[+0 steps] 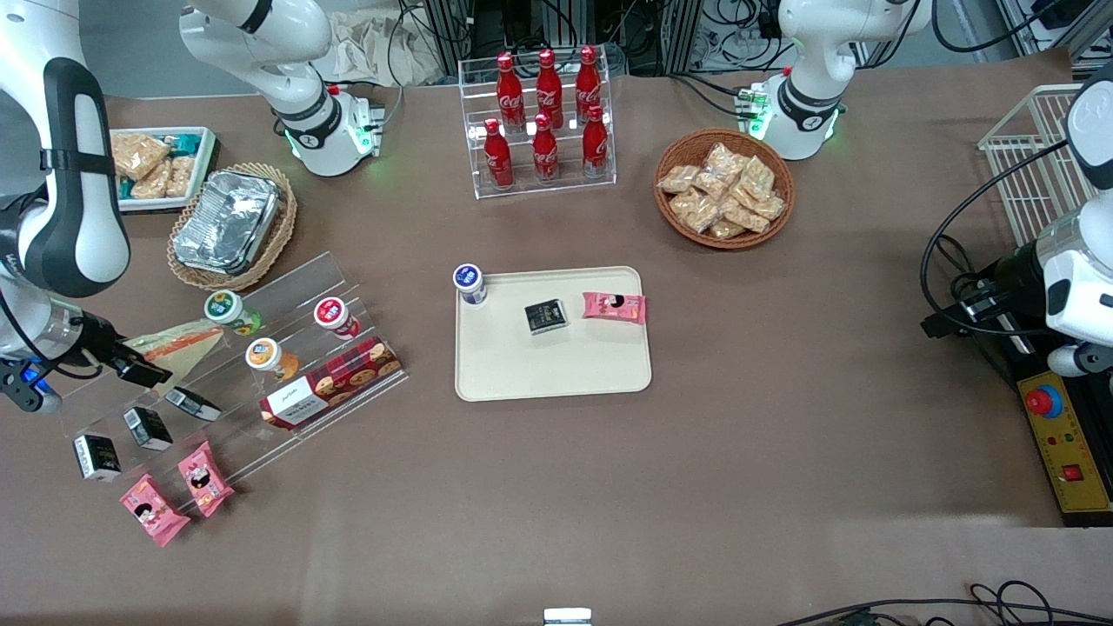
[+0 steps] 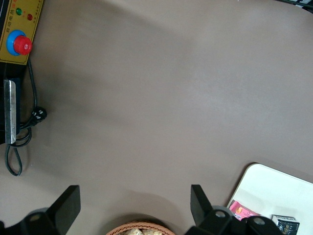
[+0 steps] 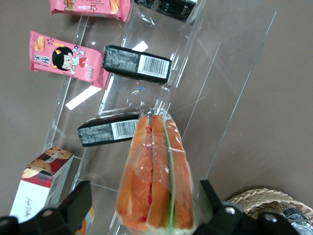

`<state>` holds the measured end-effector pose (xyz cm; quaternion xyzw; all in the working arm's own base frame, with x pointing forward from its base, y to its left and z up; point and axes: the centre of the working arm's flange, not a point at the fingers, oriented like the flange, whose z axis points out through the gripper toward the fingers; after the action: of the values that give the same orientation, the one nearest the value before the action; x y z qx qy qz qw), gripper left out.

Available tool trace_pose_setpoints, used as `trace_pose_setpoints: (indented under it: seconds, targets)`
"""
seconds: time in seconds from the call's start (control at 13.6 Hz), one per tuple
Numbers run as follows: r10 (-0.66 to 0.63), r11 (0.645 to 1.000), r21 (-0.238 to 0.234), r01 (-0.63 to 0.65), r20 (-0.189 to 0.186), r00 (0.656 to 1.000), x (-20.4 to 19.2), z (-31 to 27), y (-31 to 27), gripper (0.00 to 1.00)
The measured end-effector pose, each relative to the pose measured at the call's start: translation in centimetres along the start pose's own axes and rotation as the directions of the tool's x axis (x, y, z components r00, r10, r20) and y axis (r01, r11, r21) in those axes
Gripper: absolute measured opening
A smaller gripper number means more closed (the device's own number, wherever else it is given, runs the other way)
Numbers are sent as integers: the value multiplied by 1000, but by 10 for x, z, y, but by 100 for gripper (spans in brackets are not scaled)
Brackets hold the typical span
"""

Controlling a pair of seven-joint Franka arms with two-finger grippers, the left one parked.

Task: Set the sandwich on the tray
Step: 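Close the right gripper on the plastic-wrapped triangular sandwich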

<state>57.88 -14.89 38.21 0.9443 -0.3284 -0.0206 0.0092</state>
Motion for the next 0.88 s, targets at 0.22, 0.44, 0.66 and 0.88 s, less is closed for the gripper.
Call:
trace_pose_setpoints:
  seconds: [0.22,0.44,0.66,0.88]
  targets:
    - [-20,1000,-4,20,8,1000,-1,6,3,78]
    - [-80,997,-4,80,12,997,2,8,10,44]
    - [-116,993,-3,116,12,993,4,8,15,29]
    - [-156,988,1,156,3,988,9,3,22,22]
